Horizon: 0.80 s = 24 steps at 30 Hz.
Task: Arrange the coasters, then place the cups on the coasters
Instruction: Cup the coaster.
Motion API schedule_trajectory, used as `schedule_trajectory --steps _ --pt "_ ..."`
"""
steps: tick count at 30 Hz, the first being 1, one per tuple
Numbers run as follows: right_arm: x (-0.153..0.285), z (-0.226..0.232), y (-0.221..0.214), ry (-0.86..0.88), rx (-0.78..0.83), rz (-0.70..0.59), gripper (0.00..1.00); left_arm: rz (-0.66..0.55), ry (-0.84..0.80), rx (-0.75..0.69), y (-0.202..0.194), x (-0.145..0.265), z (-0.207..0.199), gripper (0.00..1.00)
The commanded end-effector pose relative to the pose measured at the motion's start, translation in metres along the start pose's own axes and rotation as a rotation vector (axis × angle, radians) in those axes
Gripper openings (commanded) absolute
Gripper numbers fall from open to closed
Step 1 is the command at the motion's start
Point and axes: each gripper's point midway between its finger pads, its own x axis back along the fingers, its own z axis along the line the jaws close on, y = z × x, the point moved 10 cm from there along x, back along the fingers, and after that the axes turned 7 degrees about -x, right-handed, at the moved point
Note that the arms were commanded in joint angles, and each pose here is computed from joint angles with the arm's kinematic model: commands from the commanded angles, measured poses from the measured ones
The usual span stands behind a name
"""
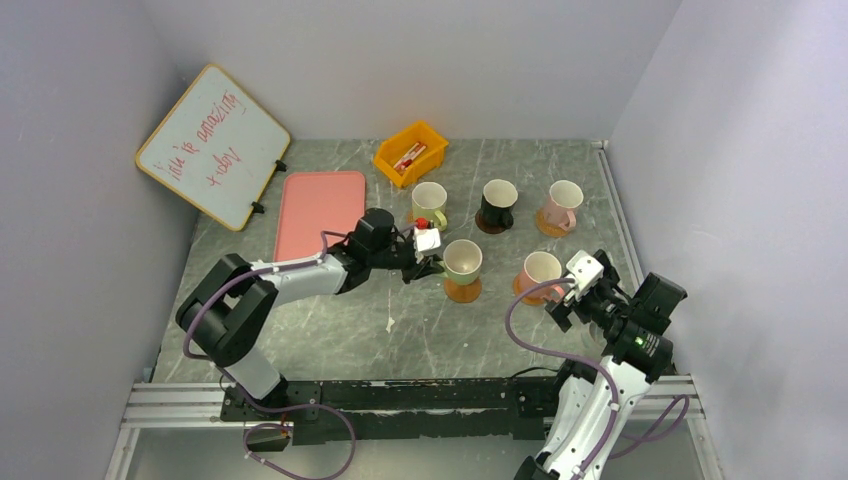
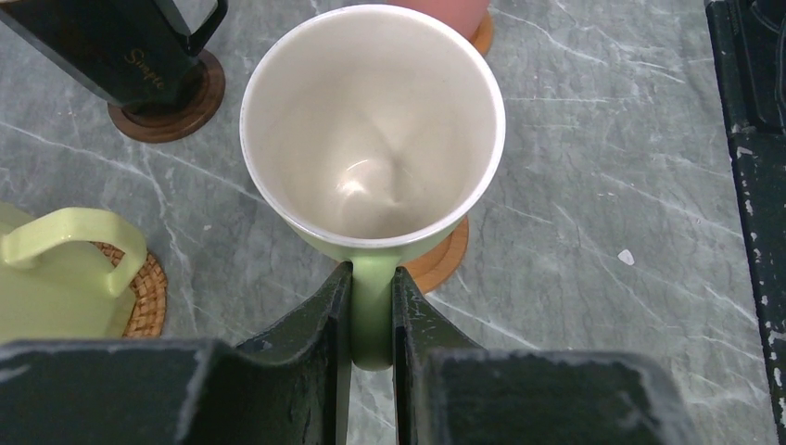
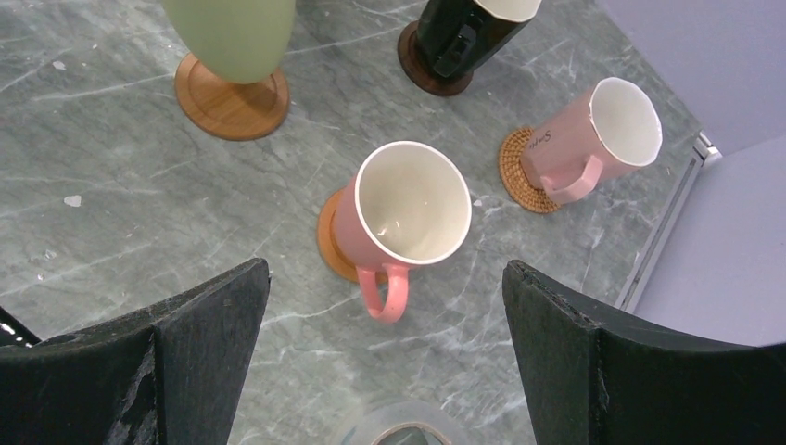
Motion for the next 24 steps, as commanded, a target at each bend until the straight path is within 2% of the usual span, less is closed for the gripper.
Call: schedule_trajectory --steps 1,24 --pt "-0.001 0.003 0.002 0.026 0.027 -0.037 1.0 -0.145 0.021 -0.046 0.024 -0.005 0.006 0.05" --pt "-0.002 0.004 0.0 0.034 0.029 -0.038 1.0 -0.087 0.033 -0.007 0.008 -0.009 0.001 0.05"
